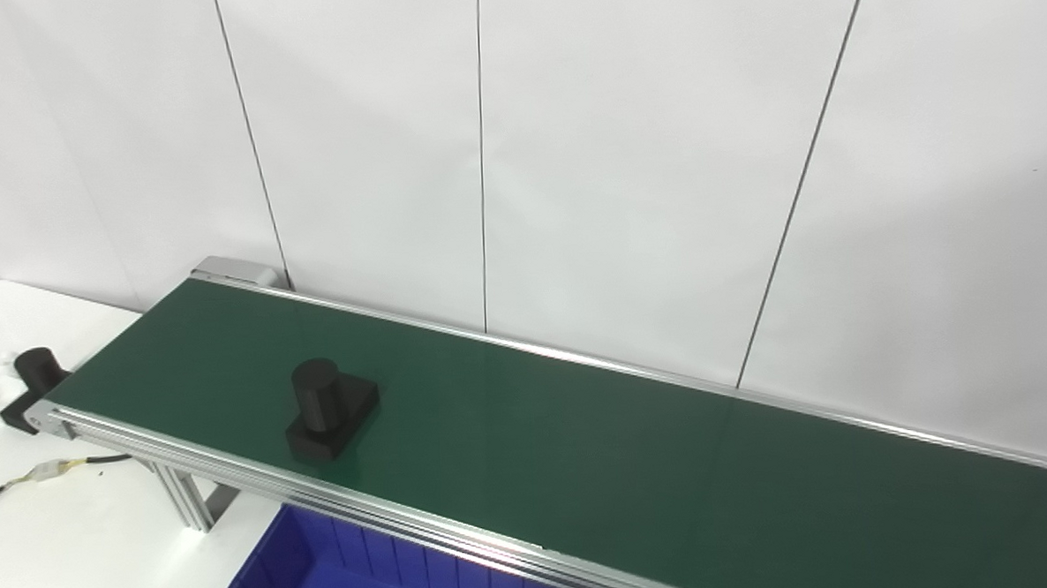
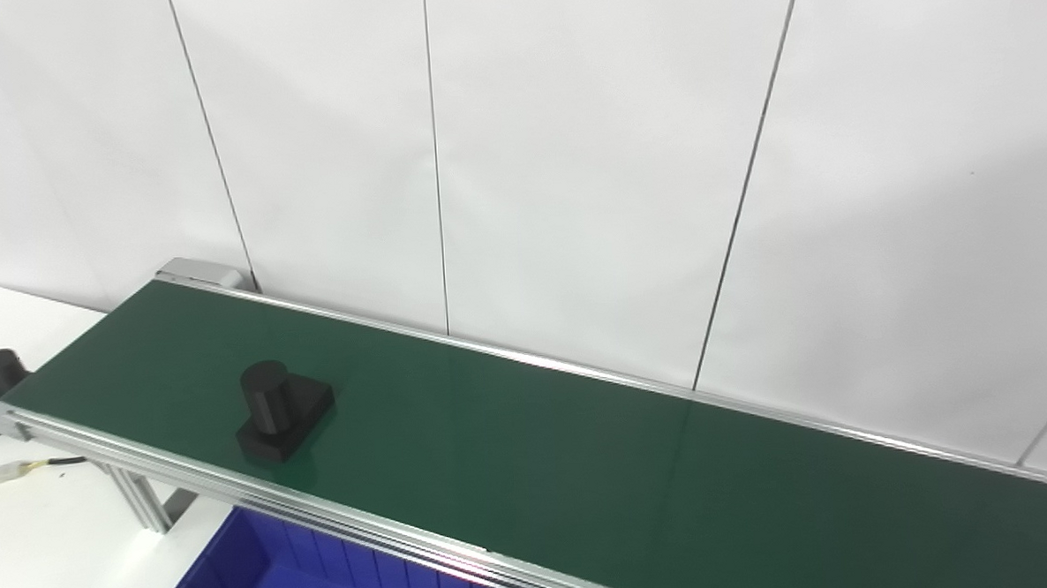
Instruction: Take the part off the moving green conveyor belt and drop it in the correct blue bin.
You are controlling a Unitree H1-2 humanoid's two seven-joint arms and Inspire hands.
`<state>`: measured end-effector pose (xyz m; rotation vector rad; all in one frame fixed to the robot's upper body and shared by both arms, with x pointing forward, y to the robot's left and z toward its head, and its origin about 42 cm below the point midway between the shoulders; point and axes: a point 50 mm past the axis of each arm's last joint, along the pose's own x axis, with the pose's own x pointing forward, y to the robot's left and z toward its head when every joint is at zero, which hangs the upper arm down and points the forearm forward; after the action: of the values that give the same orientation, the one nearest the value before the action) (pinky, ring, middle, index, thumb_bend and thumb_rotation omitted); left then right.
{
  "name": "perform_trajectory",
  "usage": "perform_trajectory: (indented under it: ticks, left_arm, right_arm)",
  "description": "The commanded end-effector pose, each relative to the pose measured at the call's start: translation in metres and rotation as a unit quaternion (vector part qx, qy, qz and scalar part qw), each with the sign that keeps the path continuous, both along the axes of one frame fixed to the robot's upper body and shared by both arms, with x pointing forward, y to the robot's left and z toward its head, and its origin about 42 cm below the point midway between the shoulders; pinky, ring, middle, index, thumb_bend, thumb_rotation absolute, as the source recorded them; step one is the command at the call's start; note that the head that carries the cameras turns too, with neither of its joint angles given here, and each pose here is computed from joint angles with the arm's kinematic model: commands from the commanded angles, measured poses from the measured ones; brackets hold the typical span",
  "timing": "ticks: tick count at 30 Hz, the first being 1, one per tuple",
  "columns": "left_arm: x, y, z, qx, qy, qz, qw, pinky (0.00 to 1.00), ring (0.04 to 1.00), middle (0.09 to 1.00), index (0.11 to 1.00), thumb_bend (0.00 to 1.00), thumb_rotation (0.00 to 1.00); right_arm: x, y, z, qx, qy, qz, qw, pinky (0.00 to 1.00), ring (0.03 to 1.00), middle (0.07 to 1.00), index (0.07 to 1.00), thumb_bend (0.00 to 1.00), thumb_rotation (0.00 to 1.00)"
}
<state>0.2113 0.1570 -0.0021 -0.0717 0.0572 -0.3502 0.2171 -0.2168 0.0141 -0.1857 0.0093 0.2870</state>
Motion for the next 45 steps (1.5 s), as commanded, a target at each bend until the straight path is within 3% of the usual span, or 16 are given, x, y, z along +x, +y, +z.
perform_trajectory:
  ticks: [1, 10, 24, 37, 45]
  left_arm:
    - [0.010, -0.007, 0.010, -0.007, -0.036, -0.003, 0.999, 0.75, 0.793, 0.818, 0.812, 1.00, 0.22]
    - [0.014, -0.015, 0.007, -0.007, -0.032, -0.003, 0.999, 0.75, 0.794, 0.818, 0.806, 1.00, 0.21]
    - [0.019, -0.024, 0.008, -0.007, -0.032, -0.004, 0.999, 0.75, 0.787, 0.812, 0.806, 1.00, 0.23]
    - [0.026, -0.026, 0.005, -0.010, -0.025, -0.005, 1.000, 0.76, 0.790, 0.803, 0.805, 1.00, 0.23]
    - [0.029, -0.023, 0.003, -0.004, -0.025, -0.005, 1.000, 0.74, 0.770, 0.794, 0.802, 1.00, 0.23]
  right_arm:
    - [0.007, -0.003, 0.018, 0.009, -0.054, 0.004, 0.998, 0.70, 0.755, 0.792, 0.902, 0.52, 0.39]
    - [0.004, -0.012, 0.052, 0.002, -0.112, 0.019, 0.994, 0.66, 0.721, 0.769, 0.864, 0.54, 0.39]
    - [0.024, -0.020, 0.138, -0.022, -0.212, 0.028, 0.977, 0.59, 0.694, 0.733, 0.807, 0.62, 0.43]
    - [0.073, -0.013, 0.192, -0.050, -0.263, 0.050, 0.962, 0.61, 0.727, 0.758, 0.834, 0.71, 0.57]
    - [0.099, 0.005, 0.202, -0.070, -0.255, 0.058, 0.963, 0.65, 0.749, 0.783, 0.848, 0.69, 0.56]
